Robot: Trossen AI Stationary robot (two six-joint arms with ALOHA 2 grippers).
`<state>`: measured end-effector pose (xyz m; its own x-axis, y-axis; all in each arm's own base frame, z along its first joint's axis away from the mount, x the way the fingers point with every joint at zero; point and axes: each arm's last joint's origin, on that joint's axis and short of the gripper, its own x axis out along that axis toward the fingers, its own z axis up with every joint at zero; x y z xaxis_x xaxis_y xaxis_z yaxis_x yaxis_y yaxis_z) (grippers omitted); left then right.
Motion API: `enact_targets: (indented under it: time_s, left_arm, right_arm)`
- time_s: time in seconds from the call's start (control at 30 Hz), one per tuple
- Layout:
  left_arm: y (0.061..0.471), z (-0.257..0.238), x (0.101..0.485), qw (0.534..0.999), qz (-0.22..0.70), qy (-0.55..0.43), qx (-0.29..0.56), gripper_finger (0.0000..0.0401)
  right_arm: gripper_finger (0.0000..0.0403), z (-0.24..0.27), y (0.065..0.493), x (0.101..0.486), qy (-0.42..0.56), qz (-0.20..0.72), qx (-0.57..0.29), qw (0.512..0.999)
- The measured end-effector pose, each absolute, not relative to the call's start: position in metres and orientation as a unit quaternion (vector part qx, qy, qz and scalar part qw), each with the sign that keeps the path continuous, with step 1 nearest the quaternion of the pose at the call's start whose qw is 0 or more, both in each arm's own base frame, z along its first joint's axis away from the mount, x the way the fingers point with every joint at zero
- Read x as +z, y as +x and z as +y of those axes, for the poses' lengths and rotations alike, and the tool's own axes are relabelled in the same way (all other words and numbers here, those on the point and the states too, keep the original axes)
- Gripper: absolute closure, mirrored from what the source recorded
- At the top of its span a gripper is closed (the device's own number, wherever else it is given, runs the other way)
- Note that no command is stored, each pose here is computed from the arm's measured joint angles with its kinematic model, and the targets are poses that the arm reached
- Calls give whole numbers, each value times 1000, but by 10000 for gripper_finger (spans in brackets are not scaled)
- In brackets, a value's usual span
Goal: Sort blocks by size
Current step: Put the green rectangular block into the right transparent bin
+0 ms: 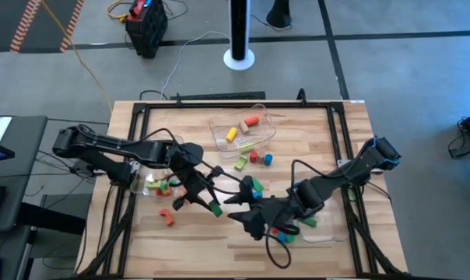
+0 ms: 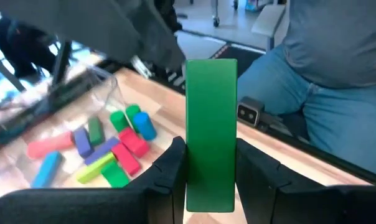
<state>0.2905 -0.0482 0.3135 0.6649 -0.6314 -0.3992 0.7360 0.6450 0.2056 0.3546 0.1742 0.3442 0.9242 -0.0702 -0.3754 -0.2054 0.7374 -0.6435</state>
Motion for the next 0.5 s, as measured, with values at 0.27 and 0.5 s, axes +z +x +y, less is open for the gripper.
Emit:
enact_targets:
  time_s: [0.27,0.5]
  left_arm:
    - [295,-49,311,895,144,174,-385,301]
    - [296,-49,314,898,128,176,-382,301]
  right_arm:
    - [159,167,361,346,-336,173,90,922]
    - [159,165,363,346,-326,168,111,924]
